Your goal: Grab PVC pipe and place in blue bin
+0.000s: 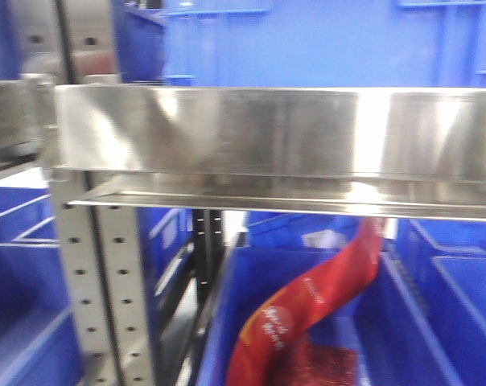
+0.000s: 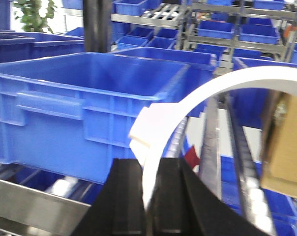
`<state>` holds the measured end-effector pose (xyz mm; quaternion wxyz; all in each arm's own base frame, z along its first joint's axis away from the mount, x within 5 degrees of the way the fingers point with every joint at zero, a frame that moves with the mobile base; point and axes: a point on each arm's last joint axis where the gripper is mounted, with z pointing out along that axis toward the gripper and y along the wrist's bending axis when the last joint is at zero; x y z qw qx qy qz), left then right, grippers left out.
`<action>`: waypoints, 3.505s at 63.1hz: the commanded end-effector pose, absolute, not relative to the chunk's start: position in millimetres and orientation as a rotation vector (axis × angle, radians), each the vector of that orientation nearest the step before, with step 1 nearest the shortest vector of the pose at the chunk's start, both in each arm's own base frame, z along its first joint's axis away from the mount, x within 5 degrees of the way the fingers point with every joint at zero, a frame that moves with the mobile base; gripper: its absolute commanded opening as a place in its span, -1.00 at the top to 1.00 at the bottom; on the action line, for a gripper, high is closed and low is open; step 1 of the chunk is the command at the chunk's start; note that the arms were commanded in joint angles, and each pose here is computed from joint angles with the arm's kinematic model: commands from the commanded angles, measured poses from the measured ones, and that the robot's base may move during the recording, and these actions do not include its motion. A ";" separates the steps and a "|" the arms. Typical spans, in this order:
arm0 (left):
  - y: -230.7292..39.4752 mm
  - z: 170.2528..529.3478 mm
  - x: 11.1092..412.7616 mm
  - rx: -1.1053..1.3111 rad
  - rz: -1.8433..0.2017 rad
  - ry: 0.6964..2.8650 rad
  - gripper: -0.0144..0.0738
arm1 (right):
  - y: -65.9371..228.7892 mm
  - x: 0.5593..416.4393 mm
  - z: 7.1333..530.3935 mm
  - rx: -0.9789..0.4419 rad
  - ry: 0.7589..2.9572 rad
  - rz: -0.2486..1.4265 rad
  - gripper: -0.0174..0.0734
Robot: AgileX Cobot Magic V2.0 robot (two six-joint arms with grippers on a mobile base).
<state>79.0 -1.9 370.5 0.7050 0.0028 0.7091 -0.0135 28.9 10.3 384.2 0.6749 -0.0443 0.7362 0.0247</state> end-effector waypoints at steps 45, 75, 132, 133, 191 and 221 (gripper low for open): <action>-2.2 374.6 77.3 0.007 -0.035 1.535 0.92 | 9.5 28.7 386.1 -0.098 1.630 0.042 0.96; -2.2 374.6 77.3 0.007 -0.035 1.535 0.92 | 9.5 28.7 386.1 -0.098 1.630 0.042 0.96; -2.2 374.6 77.3 0.007 -0.035 1.535 0.92 | 9.5 28.7 386.1 -0.098 1.630 0.042 0.96; -2.2 374.6 77.3 0.007 -0.035 1.535 0.92 | 9.5 28.7 386.1 -0.098 1.630 0.042 0.96; -2.1 377.5 77.2 0.007 -0.035 1.503 0.92 | 9.6 28.8 388.1 -0.093 1.609 0.046 0.96; -2.1 378.3 77.1 0.007 -0.035 1.495 0.92 | 9.7 28.8 388.1 -0.093 1.609 0.048 0.96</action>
